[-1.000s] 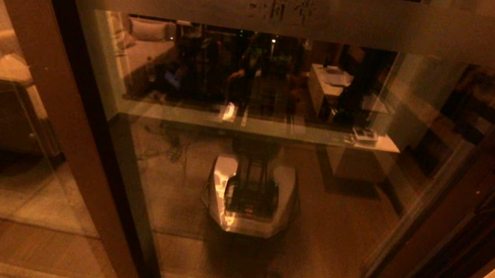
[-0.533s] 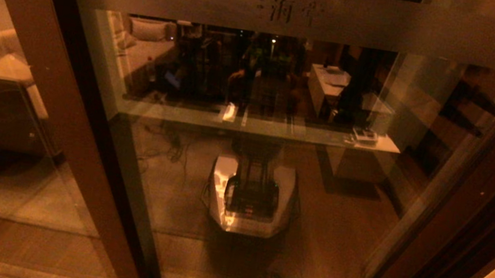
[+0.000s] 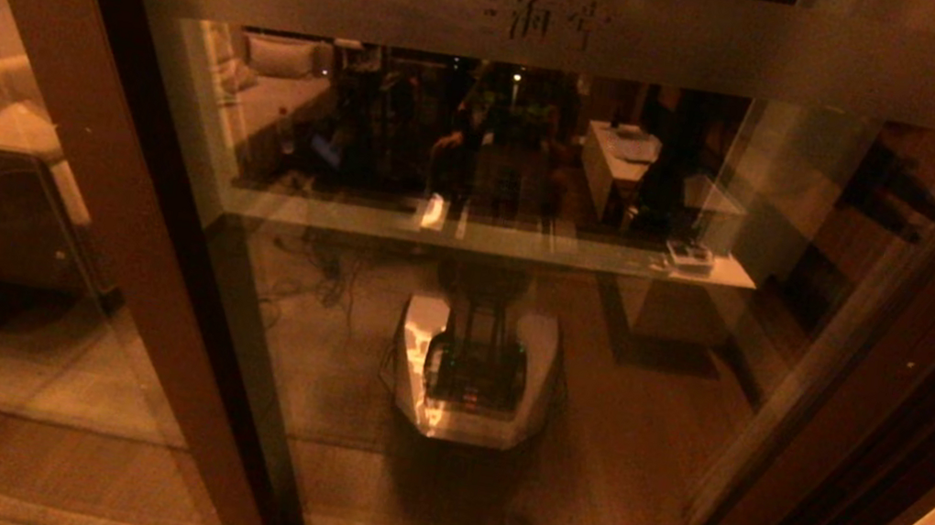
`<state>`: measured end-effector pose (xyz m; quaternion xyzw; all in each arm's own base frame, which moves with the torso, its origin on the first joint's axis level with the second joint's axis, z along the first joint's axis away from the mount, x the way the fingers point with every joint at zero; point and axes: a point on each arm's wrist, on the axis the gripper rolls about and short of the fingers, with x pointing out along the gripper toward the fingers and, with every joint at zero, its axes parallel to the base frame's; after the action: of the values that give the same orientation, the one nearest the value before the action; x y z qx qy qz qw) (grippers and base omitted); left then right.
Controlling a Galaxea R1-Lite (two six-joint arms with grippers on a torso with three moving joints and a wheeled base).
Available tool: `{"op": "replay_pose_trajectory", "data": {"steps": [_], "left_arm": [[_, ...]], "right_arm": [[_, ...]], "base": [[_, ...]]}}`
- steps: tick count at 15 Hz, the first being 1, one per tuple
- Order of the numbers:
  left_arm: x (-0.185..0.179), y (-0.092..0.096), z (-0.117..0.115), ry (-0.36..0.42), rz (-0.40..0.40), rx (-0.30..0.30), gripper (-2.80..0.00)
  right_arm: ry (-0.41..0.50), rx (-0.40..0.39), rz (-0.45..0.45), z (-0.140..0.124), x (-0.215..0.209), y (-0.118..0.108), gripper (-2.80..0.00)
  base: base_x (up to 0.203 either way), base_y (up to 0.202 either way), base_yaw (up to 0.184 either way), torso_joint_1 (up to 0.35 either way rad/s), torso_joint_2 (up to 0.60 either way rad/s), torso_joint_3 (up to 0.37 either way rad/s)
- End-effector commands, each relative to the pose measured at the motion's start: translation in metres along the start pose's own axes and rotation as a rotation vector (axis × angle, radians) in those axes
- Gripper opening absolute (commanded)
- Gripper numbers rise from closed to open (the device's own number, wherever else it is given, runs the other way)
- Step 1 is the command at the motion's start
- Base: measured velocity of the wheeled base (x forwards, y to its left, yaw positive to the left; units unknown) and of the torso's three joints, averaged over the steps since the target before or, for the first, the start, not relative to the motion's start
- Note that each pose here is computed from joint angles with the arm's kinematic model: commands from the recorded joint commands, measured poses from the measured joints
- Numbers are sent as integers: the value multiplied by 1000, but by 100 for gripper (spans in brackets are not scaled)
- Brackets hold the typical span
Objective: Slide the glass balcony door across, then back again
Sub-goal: Close the slid door
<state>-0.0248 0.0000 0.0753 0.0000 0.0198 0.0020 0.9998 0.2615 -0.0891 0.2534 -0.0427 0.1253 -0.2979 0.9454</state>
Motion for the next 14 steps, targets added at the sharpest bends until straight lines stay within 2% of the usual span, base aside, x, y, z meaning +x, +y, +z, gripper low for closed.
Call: {"op": "replay_pose_trajectory", "data": {"steps": [1,5,8,14], "left_arm": [[0,0,0,0,1,0,-280],[0,0,0,0,1,0,-280],[0,0,0,0,1,0,-280],[0,0,0,0,1,0,-280]], "right_arm": [[23,14,-2,-5,11,-1,-280],[41,24,8,-9,17,2,-280],[62,34,30,-20,34,13,-280],[-25,78,104,-20,50,24,-280]], "base": [[0,0,0,0,0,0],[0,0,0,0,0,0],[0,0,0,0,0,0],[0,0,0,0,0,0]]}}
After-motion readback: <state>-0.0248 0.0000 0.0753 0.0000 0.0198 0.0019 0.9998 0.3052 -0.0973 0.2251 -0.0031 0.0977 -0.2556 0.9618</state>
